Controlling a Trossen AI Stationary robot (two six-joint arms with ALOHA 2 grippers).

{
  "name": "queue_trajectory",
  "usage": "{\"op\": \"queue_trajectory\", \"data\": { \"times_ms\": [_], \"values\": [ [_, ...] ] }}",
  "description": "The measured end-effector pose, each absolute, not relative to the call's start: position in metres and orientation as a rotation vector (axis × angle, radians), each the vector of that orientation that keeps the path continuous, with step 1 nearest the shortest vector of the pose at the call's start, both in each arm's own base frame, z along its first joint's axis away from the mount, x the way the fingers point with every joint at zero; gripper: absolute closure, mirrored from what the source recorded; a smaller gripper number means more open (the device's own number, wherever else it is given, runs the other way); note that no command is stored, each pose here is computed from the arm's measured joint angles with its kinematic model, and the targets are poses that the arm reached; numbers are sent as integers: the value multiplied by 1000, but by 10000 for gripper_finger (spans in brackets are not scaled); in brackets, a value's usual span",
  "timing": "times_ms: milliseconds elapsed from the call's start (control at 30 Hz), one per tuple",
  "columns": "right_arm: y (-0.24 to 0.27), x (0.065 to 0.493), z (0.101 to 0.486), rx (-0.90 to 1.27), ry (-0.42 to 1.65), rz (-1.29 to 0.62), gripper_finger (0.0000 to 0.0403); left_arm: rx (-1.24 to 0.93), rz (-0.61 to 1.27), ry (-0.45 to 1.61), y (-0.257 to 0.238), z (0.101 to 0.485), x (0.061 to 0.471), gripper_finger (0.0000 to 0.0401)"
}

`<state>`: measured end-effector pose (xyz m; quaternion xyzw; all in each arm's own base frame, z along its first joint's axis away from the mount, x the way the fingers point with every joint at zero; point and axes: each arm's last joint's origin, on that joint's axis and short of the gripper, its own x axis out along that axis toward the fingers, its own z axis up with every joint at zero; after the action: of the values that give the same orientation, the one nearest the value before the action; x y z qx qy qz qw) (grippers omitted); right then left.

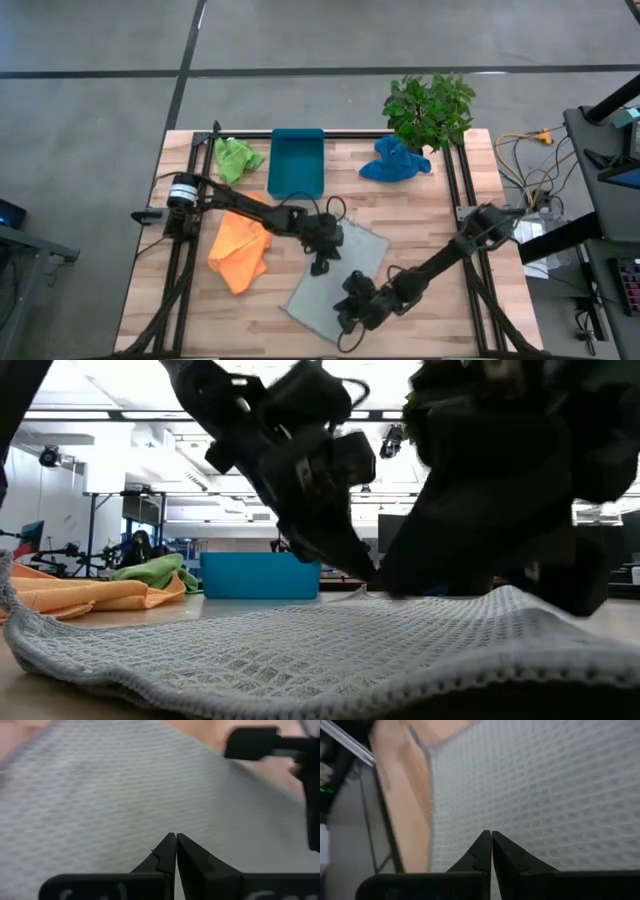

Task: Fold microfiber towels
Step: Fold the grey microfiber cloth

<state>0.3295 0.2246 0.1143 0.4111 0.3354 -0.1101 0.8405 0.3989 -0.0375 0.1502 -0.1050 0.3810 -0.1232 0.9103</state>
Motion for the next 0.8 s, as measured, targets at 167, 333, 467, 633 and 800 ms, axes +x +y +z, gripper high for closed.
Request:
{"op": "queue_trajectory", "data": {
  "times_ms": [167,333,467,633,800],
  "values": [
    [230,339,111,840,842,-249,394,-176,-229,809,-20,144,400,401],
    [227,333,117,796,933,-281,394,-161,-167,863,-17,133,398,401],
    [218,321,123,737,1003,-321,394,-128,-97,878,-16,130,398,401],
    [203,303,132,676,1068,-370,394,-138,-11,890,-16,130,397,401],
    [188,288,147,667,1004,-407,394,-154,20,876,-14,135,397,401]
  ]
}}
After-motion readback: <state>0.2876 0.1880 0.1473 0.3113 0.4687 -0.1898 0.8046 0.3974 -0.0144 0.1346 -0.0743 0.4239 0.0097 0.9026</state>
